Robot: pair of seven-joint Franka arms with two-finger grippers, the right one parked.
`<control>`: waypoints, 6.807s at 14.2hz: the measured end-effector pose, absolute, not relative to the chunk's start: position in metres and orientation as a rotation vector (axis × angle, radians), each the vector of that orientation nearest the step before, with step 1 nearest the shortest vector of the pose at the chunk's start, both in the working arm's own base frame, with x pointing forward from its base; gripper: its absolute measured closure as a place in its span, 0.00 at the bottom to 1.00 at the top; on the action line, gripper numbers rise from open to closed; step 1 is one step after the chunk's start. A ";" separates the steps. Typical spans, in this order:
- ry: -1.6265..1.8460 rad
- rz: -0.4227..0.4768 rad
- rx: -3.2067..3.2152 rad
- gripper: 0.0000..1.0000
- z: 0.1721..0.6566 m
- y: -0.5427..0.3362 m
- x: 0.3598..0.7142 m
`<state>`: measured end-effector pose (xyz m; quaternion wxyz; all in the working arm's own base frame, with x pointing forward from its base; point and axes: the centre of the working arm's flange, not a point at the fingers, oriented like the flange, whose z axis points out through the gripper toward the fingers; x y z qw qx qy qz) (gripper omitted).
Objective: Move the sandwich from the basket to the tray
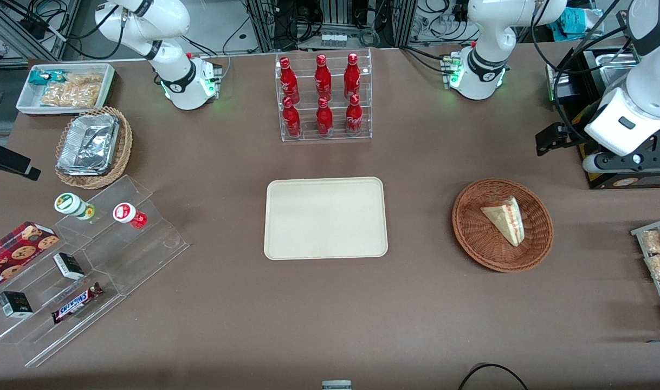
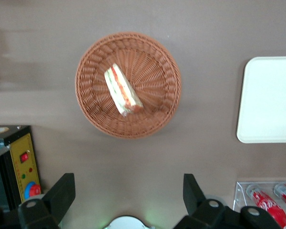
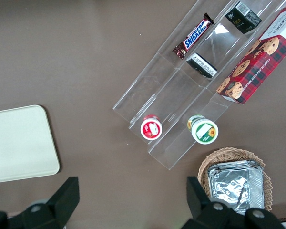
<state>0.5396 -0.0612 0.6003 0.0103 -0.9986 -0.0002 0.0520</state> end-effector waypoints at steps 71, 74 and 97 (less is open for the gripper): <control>-0.332 0.216 -3.146 0.85 0.261 -0.528 0.520; -0.320 0.228 -3.142 0.85 0.248 -0.535 0.517; -0.427 0.231 -2.977 0.00 0.375 -0.374 0.573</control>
